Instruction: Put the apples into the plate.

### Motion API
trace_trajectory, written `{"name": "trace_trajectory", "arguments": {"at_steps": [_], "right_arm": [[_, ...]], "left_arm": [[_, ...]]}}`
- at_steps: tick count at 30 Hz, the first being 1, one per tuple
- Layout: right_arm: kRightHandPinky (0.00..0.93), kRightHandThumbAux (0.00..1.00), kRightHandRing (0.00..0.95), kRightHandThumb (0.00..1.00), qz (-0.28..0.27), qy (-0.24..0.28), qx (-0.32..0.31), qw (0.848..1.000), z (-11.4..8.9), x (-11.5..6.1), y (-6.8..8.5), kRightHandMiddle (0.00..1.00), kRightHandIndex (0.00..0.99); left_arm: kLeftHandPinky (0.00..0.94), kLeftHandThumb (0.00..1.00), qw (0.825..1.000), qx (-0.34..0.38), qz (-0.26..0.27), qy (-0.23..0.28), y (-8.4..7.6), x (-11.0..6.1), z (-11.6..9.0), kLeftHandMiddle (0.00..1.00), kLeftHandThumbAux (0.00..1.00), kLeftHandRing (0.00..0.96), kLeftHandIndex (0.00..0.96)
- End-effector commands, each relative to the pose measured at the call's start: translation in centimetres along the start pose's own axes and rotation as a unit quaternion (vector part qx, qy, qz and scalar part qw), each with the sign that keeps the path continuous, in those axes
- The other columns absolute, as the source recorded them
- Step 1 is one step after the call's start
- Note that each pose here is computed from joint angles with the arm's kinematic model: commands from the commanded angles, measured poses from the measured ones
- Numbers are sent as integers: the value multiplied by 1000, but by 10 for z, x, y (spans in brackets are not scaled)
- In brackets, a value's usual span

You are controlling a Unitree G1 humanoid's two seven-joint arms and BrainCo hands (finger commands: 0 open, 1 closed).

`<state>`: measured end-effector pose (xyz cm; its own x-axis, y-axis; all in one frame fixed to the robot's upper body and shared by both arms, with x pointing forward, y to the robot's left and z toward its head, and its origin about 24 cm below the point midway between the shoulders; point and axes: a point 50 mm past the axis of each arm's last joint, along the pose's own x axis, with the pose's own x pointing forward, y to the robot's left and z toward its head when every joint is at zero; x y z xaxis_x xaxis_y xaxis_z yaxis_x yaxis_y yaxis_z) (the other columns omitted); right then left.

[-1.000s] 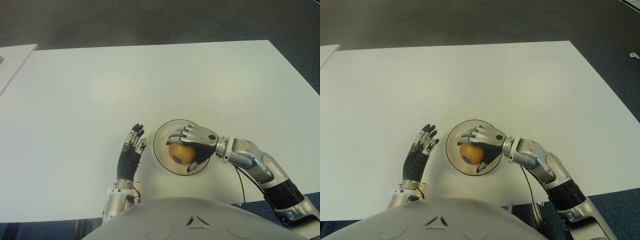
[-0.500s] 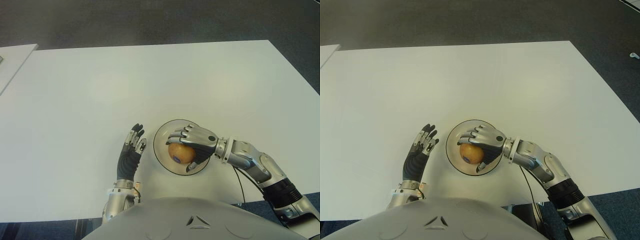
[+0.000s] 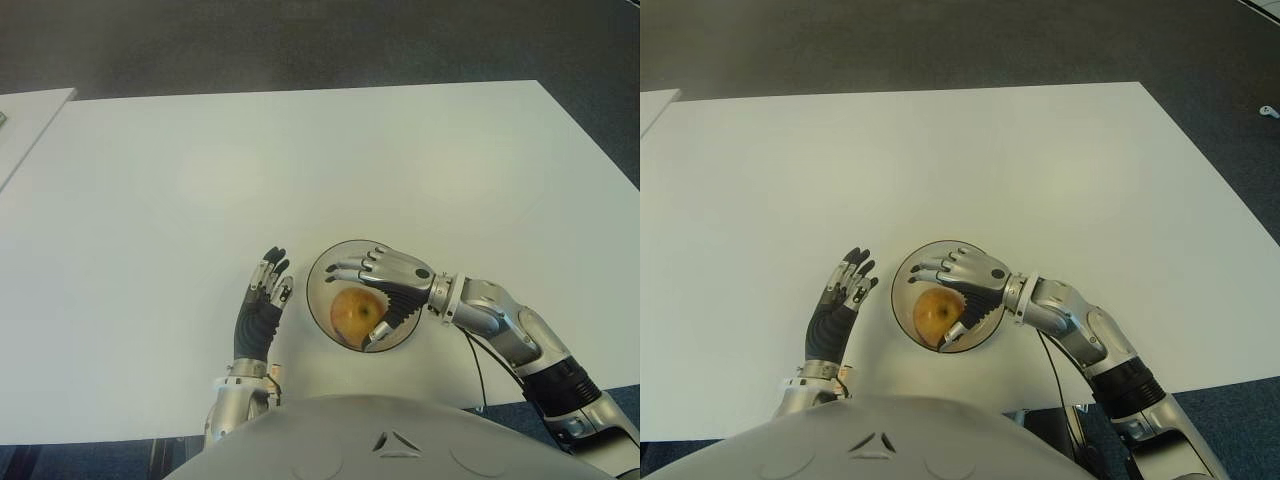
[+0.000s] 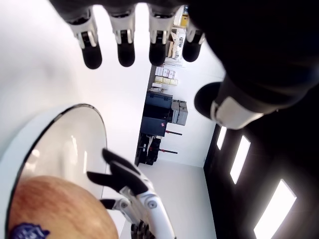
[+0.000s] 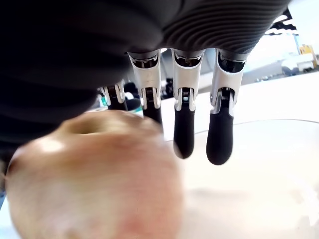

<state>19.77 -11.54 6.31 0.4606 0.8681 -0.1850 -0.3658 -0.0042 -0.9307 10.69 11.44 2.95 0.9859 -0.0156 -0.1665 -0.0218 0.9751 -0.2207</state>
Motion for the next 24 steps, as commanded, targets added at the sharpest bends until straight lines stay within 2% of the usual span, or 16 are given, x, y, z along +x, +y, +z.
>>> {"name": "trace_trajectory", "arguments": {"at_steps": [1,8,24], "right_arm": [[2,366,5,41,19,14,7,1000,-1,-2,1,34,28],[0,350,0,36,21,16,1,1000,1,-2,0,3,2],[0,223,0,62,-9,18,-3,1000,3,-4,-2,0,0]], "left_arm": [[120,258,1000,-19,-15,-6,-12,3,2,76,565,83,51],[146,256,1000,-21,-11,-9,-12,3,2,83,576,93,50],[123,261,1000,-23,-4,-16,-11,3,2,64,550,76,50]]}}
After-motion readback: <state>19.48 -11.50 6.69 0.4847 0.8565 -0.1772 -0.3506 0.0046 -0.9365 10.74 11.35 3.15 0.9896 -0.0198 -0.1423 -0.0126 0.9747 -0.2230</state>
